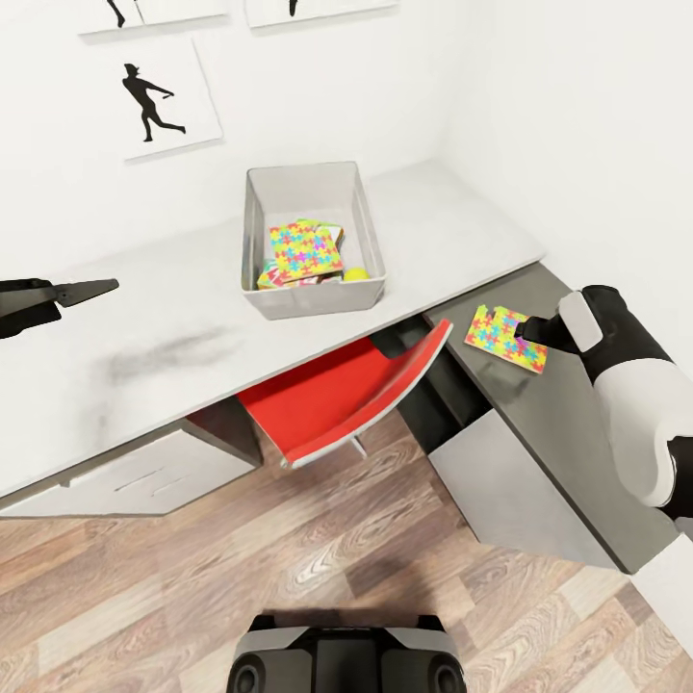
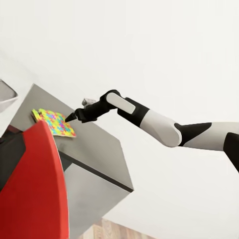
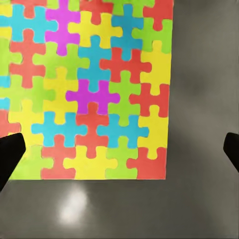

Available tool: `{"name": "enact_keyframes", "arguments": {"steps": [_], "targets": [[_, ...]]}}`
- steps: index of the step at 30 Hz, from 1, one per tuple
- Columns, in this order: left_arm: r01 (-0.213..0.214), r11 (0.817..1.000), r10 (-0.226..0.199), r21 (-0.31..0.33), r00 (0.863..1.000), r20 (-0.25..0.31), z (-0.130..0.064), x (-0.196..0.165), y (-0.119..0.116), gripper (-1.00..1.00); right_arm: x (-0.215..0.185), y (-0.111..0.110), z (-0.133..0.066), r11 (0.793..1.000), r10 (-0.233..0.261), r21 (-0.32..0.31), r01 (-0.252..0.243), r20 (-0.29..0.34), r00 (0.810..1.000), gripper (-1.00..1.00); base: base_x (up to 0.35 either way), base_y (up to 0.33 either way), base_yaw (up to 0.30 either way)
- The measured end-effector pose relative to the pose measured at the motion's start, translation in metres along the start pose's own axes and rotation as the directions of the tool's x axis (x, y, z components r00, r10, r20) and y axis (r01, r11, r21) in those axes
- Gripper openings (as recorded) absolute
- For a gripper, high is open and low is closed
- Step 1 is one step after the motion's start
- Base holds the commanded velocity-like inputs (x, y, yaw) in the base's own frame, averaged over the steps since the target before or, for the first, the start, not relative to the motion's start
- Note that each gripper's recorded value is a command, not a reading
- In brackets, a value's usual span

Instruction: Put all the toys in the child's room - the three board games (two on the bed and one on the table), the two jigsaw puzzles on the table, and the tennis ball on the table - inside the toy box on the table in the child's room.

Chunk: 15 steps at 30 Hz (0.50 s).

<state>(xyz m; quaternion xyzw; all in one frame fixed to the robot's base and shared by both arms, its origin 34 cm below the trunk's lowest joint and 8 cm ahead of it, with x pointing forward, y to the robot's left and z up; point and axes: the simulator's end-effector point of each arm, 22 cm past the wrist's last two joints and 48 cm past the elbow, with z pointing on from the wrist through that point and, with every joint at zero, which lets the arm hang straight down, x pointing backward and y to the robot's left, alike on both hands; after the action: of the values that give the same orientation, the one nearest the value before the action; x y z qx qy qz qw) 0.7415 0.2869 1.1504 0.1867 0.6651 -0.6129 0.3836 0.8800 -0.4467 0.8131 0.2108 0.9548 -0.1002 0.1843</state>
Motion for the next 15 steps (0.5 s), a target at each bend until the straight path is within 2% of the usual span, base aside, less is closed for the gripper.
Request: {"name": "enact_keyframes", "arguments": {"steps": [15], "targets": [[0.001,1.0,-0.001,0.0,1.0,-0.001,0.0002,0.0003,0.0004,1.0,0.0006,0.0015,0.0002,1.0,0.004,-0.005,-0.004,-0.002,1.0,1.0,0.161,0.04,0.0]]}}
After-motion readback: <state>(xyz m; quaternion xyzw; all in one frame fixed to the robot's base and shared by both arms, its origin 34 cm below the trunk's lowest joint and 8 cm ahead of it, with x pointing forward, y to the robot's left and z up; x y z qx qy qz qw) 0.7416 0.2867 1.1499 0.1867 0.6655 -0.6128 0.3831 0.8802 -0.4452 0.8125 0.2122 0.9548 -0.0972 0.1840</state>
